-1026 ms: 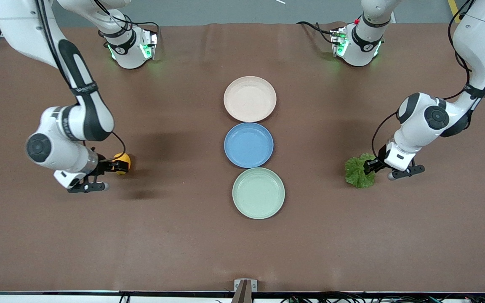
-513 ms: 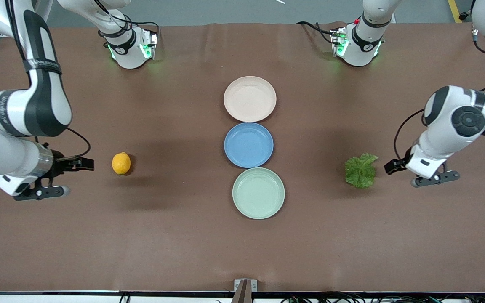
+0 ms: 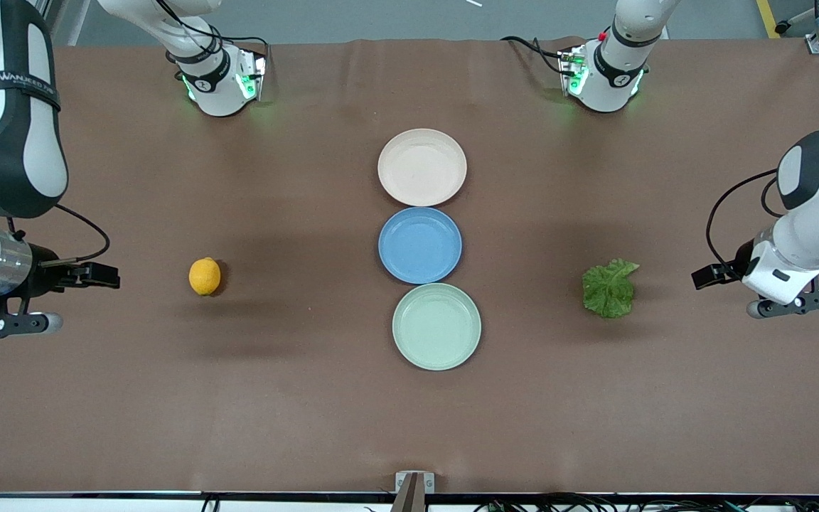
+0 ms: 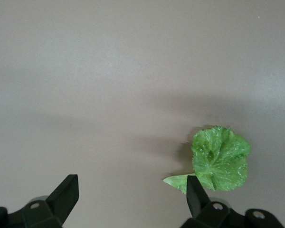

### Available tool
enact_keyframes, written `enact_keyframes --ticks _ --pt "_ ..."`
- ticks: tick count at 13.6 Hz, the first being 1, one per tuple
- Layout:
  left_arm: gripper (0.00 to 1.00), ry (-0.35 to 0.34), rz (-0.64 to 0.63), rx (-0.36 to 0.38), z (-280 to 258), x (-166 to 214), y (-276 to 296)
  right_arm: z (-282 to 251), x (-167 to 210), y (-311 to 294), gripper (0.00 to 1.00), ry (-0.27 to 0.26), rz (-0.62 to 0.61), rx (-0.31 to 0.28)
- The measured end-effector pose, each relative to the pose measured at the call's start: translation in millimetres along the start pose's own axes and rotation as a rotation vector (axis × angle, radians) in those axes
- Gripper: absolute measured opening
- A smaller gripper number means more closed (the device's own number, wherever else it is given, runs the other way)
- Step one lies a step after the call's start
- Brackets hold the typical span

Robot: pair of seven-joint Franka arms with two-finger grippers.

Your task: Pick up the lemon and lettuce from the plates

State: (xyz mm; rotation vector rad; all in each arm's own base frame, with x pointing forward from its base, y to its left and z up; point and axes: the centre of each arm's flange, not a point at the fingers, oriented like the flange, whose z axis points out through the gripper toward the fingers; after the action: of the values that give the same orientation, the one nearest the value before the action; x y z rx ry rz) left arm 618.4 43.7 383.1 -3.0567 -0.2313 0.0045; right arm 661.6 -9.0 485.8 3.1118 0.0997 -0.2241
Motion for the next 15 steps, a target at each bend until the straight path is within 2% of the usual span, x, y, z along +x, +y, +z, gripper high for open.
enact_keyframes --ticks 2,5,7,9,12,15 --pt "1.0 -0.009 0.017 -0.026 -5 4 -16 -6 -3 -1 1.0 -0.013 0.0 0.002" --pt "1.0 -0.078 0.056 -0.091 -13 13 -66 -20 -14 2 1.0 -0.032 0.004 0.005" --pt "1.0 -0.102 0.057 -0.101 -31 20 -75 -32 -29 5 1.0 -0.034 0.01 0.01" --pt "1.0 -0.085 0.046 -0.083 -57 23 -57 -34 -53 9 1.0 -0.013 0.016 0.017" --pt "1.0 -0.046 0.071 -0.045 -101 11 -16 -26 -97 9 1.0 0.051 0.017 0.027" --pt "1.0 -0.022 0.081 -0.039 -137 -6 10 -28 -125 7 1.0 0.072 0.017 0.033"
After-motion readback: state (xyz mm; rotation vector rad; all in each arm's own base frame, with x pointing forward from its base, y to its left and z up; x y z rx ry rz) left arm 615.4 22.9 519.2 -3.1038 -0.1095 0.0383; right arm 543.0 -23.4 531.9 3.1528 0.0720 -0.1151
